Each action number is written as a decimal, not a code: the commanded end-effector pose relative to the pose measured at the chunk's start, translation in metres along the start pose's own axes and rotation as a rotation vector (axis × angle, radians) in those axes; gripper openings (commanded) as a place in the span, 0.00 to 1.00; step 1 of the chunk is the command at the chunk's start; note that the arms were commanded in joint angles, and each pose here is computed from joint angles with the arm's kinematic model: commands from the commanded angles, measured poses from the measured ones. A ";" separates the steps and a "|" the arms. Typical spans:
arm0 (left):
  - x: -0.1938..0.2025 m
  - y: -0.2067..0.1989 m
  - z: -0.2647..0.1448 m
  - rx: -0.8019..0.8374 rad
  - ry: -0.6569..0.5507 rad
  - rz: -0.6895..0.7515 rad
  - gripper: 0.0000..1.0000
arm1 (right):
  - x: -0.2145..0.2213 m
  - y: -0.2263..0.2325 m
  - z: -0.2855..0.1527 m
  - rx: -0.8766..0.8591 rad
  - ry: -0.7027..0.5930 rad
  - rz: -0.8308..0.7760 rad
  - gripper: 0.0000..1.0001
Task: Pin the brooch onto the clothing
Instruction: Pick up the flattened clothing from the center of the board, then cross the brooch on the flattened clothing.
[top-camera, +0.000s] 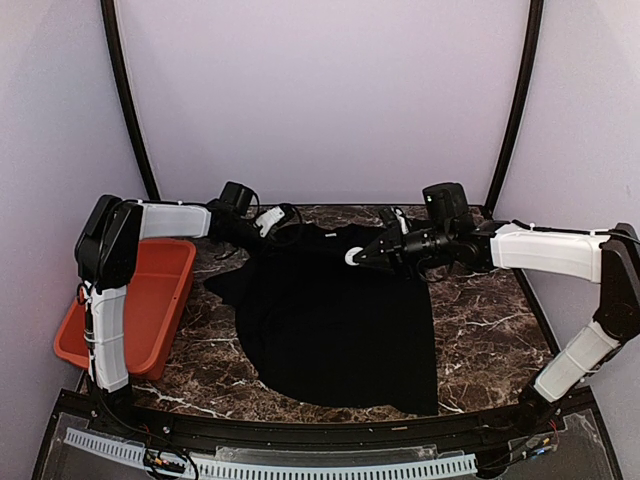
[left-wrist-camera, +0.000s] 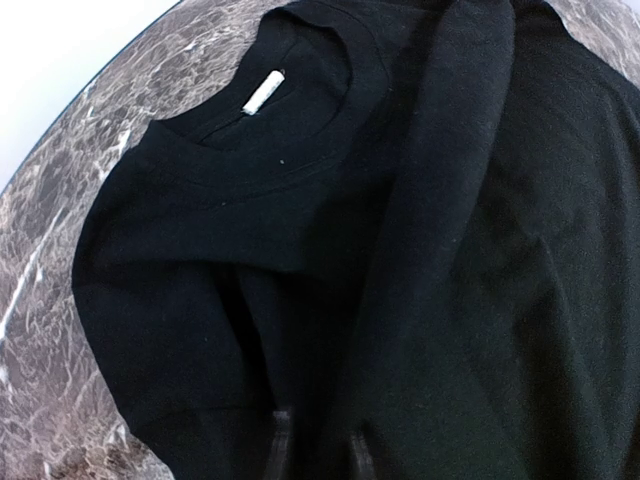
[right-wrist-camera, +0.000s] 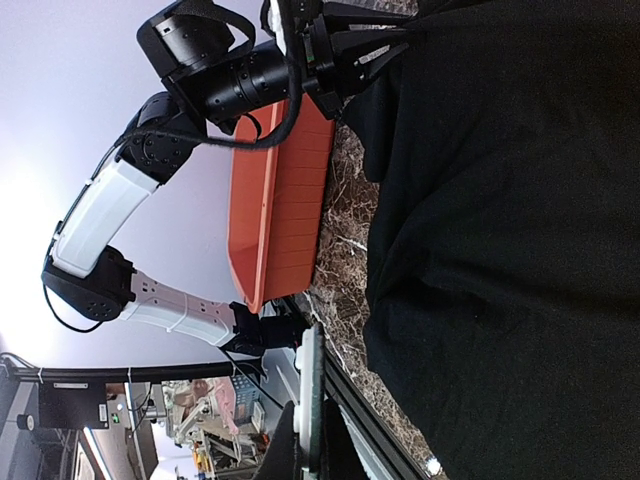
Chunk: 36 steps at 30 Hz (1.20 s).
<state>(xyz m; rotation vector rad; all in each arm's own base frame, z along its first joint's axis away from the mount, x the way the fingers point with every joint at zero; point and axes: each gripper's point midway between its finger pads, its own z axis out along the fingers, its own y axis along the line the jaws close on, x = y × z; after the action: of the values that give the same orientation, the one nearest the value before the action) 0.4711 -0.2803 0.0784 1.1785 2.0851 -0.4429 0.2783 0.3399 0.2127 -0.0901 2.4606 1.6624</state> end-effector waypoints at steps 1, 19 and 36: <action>-0.005 0.002 -0.003 -0.001 -0.004 -0.004 0.10 | -0.008 0.008 -0.002 -0.009 -0.023 -0.028 0.00; -0.035 -0.056 -0.044 -0.231 0.006 0.016 0.01 | -0.039 -0.043 0.065 -0.012 0.073 0.238 0.00; -0.039 -0.104 -0.064 -0.243 0.002 -0.020 0.01 | -0.049 -0.073 0.100 -0.016 0.104 0.320 0.00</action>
<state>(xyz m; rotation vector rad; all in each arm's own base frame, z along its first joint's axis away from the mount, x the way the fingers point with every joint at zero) 0.3858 -0.3190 0.1282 1.0201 2.1143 -0.1629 0.3410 0.3960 0.1143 0.2496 2.6843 1.8023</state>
